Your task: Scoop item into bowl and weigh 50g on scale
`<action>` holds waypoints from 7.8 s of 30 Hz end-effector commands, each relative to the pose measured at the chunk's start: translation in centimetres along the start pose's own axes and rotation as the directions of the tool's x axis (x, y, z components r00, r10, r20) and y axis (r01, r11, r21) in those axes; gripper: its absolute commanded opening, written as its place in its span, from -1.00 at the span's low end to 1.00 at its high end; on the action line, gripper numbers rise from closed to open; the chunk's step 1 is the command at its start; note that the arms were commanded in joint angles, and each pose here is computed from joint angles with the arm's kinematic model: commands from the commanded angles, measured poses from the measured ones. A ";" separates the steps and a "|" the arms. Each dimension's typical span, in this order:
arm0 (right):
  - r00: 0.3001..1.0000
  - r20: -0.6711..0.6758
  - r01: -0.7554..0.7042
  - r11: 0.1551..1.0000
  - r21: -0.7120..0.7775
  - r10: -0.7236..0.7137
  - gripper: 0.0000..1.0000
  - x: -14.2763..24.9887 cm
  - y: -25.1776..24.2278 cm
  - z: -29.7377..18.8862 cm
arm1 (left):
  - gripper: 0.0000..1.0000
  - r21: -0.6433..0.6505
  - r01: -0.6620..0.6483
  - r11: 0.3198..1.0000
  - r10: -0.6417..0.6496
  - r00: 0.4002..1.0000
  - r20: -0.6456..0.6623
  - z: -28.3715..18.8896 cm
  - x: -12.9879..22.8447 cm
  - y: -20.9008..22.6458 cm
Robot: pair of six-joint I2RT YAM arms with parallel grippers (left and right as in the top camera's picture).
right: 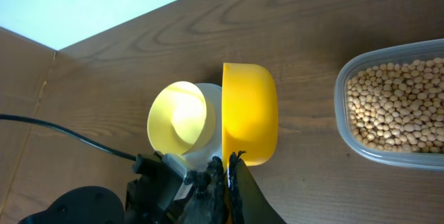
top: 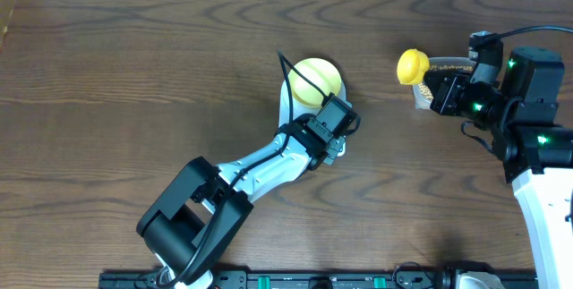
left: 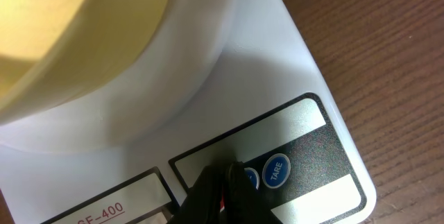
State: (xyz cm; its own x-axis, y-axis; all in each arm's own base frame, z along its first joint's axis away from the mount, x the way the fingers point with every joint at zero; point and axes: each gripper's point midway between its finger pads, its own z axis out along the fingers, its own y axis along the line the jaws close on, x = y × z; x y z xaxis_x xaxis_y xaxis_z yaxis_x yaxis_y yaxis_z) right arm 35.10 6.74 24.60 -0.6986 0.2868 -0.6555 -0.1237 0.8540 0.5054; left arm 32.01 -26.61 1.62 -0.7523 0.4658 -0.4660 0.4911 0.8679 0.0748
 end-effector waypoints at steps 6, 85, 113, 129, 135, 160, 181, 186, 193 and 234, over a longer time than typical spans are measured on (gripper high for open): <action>0.999 0.023 0.029 1.000 -0.007 -0.029 -0.98 -0.7 0.4 -0.5 | -0.86 -0.033 -0.035 0.999 0.031 0.995 -0.090 1.5 2.7 0.6; 0.999 -0.007 0.038 0.997 -0.069 -0.039 -0.98 -0.1 1.1 -0.8 | -0.49 0.104 -0.010 0.994 -0.025 0.944 0.329 -16.8 -5.6 7.8; 0.998 0.002 0.070 0.994 -0.086 -0.070 -0.98 -0.8 1.9 -1.4 | 0.95 0.040 0.141 0.989 -0.146 0.972 0.184 -19.1 0.2 12.7; 0.969 0.052 0.229 0.953 0.198 -0.243 -0.98 -5.3 0.1 -6.1 | 0.95 0.040 0.141 0.989 -0.146 0.972 0.184 -19.1 0.2 12.7; 0.988 0.127 0.036 0.941 0.336 -0.084 -0.98 -6.3 -2.5 -6.8 | 0.95 0.040 0.141 0.989 -0.146 0.972 0.184 -19.1 0.2 12.7; 0.963 -0.022 0.269 0.950 0.161 -0.268 -0.98 -5.0 0.2 -5.4 | 0.95 0.040 0.141 0.989 -0.146 0.972 0.184 -19.1 0.2 12.7; 0.953 -0.067 0.300 0.953 0.049 -0.296 -0.98 -3.3 2.0 -5.0 | 0.95 0.040 0.141 0.989 -0.146 0.972 0.184 -19.1 0.2 12.7; 0.952 -0.068 0.303 0.951 0.051 -0.300 -0.98 -3.3 1.9 -5.0 | 0.95 0.032 0.142 0.989 -0.145 0.965 0.217 -19.2 -0.6 13.0; 0.953 -0.085 0.299 0.949 0.101 -0.291 -0.98 -3.2 1.0 -5.1 | 0.95 0.106 0.095 0.990 -0.116 0.970 0.214 -19.3 -0.6 11.5; 0.953 -0.119 0.293 0.950 0.109 -0.280 -0.98 -2.4 0.6 -5.2 | 0.95 0.172 -0.285 0.943 0.180 0.871 0.456 -23.9 -0.5 13.6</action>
State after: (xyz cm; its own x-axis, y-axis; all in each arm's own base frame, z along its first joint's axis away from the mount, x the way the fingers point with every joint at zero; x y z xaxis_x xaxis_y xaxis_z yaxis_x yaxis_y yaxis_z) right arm 33.06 4.08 28.51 -0.7356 0.0070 -0.6773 -0.2188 0.9439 0.2474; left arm 29.04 -10.29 23.86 -0.3932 0.4795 -0.7845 0.7183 0.6928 0.0635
